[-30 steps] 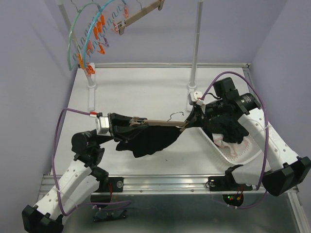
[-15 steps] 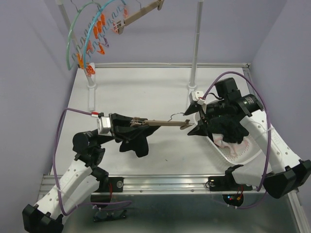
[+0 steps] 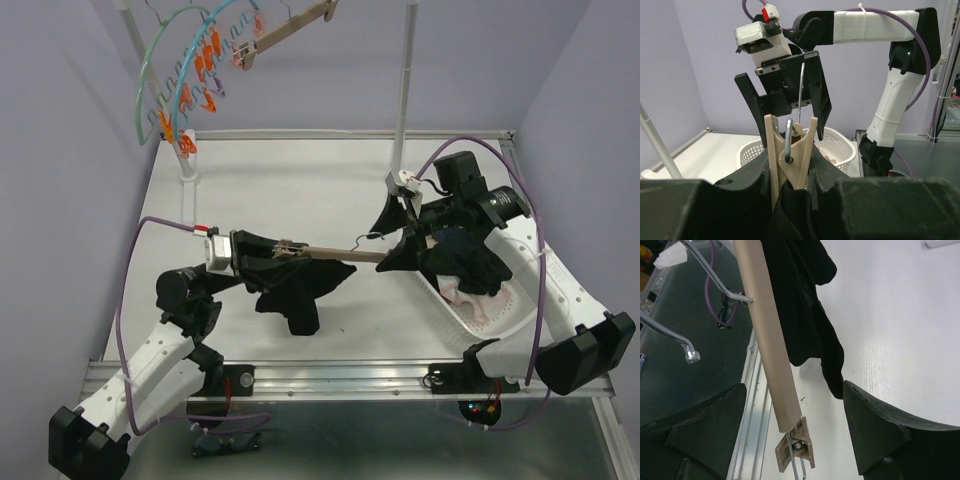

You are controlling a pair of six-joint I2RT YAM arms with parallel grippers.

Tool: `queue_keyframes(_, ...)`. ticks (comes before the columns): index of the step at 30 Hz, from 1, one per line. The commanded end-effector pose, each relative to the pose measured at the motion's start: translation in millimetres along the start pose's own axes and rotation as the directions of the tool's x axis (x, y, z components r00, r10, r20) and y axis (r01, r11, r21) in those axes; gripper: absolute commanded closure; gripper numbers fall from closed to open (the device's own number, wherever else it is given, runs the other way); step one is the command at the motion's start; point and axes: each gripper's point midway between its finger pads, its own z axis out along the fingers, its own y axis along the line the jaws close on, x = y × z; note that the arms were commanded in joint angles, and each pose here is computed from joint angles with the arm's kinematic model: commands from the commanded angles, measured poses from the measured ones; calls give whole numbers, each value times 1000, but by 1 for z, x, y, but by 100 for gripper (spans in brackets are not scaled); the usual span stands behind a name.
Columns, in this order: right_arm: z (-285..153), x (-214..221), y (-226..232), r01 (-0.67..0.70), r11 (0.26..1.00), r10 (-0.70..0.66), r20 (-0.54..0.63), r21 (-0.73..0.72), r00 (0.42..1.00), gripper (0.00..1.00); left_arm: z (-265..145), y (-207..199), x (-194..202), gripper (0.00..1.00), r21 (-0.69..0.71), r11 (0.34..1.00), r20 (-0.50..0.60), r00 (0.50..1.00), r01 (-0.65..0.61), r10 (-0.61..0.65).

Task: Remove the underwear clipped to the hanger
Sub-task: Remove the underwear from the hanger.

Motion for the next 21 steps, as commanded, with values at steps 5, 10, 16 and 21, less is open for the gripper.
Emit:
queue_keyframes(5, -2, -31, -1, 58, 998, -57, 70, -14, 996, 23, 7, -3, -26, 100, 8, 999, 117, 992, -49, 48)
queue_keyframes(10, 0, -29, -4, 55, 998, -55, 64, -2, 996, 29, 9, 0, -27, 100, -3, 999, 137, 990, -42, 42)
queue_keyframes(16, 1, -30, -4, 55, 998, -55, 64, -3, 996, 65, 12, 4, -25, 100, -26, 999, 151, 988, -24, 28)
queue_keyframes(21, -1, -26, -5, 78, 997, -79, 49, 25, 996, 99, 11, 8, -26, 100, -54, 998, 166, 986, -21, 29)
